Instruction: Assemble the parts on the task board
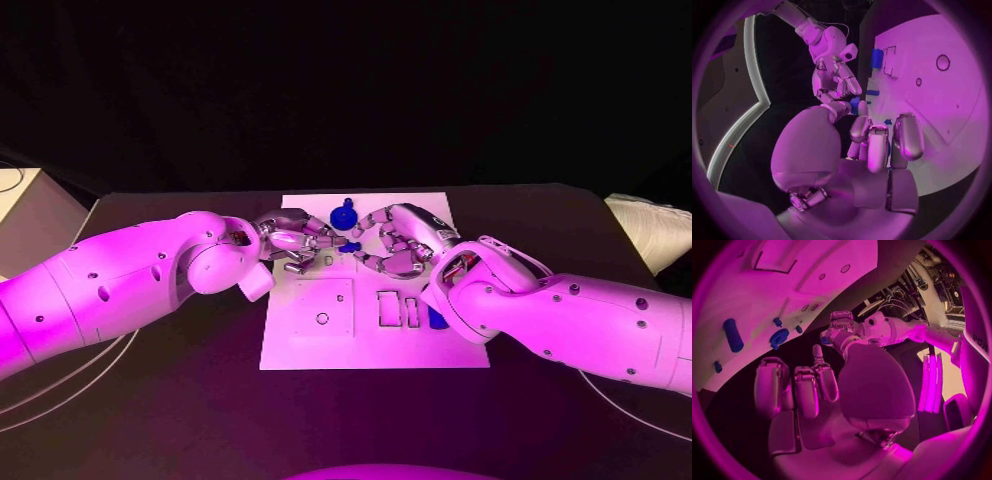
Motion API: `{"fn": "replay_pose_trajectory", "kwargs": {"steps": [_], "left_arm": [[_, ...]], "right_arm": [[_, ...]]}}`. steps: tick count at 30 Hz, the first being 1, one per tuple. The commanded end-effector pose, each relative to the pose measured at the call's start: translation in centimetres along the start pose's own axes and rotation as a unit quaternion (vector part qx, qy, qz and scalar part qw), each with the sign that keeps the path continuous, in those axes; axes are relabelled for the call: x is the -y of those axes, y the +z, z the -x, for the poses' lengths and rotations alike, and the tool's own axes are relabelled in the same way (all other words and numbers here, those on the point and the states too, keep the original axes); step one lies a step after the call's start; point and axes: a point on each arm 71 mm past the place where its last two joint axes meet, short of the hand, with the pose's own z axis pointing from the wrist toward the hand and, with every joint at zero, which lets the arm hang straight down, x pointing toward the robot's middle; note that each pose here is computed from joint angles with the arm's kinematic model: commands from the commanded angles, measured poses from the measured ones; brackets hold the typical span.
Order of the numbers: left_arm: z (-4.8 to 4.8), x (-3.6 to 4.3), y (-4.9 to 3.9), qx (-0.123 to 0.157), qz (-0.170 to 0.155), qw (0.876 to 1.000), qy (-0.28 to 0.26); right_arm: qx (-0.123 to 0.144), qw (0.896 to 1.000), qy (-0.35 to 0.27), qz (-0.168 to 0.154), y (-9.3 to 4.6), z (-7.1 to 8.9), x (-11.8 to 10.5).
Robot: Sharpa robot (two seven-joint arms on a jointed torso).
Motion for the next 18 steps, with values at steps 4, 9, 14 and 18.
{"fn": "replay_pose_trajectory", "kwargs": {"steps": [4,9,14,18], "left_arm": [[0.43,-0.26,0.04,0.024,0.02,0.999,0.009],[0.75,-0.52,-0.06,0.035,0.036,0.998,0.024],[1.08,-0.52,-0.18,0.048,0.065,0.994,0.068],[1.32,0.21,-0.08,0.06,0.083,0.989,0.11]], "right_arm": [[0.026,1.0,-0.01,-0.014,-0.5,1.1,1.5],[0.049,0.998,-0.011,-0.034,-1.2,2.7,3.2],[0.07,0.996,-0.002,-0.054,-1.8,4.7,4.6],[0.091,0.993,0.001,-0.075,-2.1,6.9,5.8]]}}
